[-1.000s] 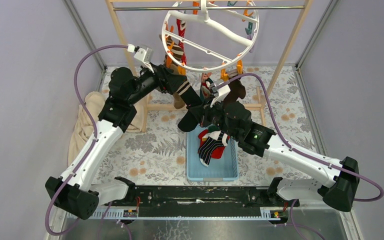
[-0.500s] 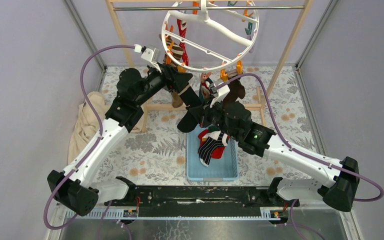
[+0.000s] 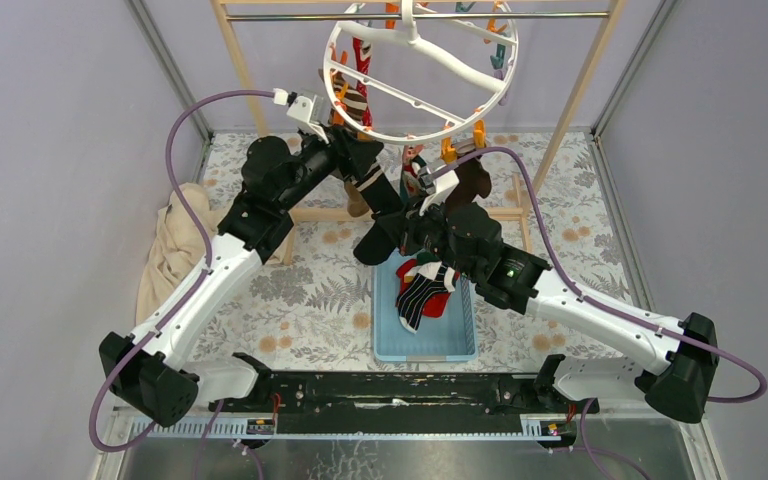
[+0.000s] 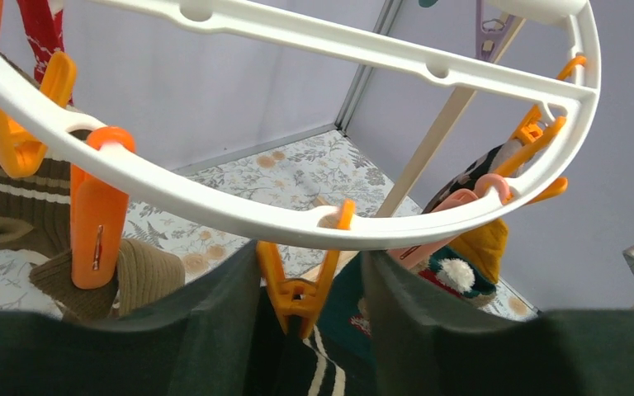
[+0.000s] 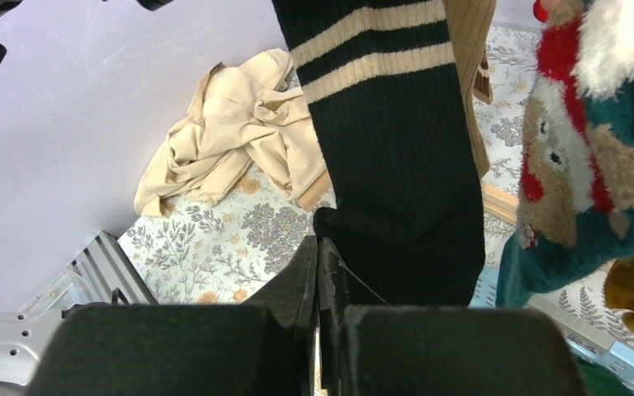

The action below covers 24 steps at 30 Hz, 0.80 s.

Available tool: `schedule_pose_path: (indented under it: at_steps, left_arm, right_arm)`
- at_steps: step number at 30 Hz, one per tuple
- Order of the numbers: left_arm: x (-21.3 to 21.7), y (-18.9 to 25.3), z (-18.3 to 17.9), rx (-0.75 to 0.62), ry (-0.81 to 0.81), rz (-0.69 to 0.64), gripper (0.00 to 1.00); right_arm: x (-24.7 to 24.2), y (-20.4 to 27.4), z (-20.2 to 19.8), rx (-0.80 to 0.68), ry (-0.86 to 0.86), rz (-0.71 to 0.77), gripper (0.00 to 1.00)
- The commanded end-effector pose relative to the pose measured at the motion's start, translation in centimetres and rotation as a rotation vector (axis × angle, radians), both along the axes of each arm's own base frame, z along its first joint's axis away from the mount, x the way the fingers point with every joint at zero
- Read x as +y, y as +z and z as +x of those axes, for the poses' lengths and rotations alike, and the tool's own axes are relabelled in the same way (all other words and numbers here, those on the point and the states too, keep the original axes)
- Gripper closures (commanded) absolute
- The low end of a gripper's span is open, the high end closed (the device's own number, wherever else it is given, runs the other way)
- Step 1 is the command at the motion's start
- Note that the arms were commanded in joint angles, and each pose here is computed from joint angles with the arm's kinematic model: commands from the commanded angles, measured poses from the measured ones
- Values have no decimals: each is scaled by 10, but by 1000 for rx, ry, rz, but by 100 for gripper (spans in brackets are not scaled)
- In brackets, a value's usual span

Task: Remove the socks clipped to the hanger
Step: Remove the sock from the hanger.

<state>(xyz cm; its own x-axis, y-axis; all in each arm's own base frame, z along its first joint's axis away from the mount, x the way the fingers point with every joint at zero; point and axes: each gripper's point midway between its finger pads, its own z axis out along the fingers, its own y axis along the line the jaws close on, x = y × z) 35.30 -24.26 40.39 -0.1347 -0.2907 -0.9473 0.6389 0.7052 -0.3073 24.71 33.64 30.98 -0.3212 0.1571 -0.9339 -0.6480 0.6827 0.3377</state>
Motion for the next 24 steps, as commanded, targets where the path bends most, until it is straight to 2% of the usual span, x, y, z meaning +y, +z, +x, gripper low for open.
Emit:
schedule_pose_path:
  at_steps: [1, 6, 9, 12, 14, 21, 24]
  left_arm:
    - [2, 21, 4, -82, 28, -21, 51]
    - [1, 21, 4, -81, 24, -22, 57]
    - [0, 21, 5, -80, 23, -22, 65]
    - [-1, 22, 5, -77, 19, -24, 88]
    - [-1, 22, 5, -75, 18, -25, 98]
    - [-1, 24, 3, -74, 15, -23, 99]
    - [0, 27, 1, -75, 13, -30, 93]
  right_arm:
    - [4, 16, 0, -34, 13, 52, 100]
    - [4, 14, 0, -31, 14, 48, 100]
    - [3, 12, -1, -27, 14, 47, 100]
    - [0, 12, -2, -26, 11, 45, 100]
    - [-2, 11, -3, -23, 9, 40, 100]
    - [-17, 18, -16, -10, 19, 39, 100]
    - [-24, 19, -26, 7, 45, 6, 100]
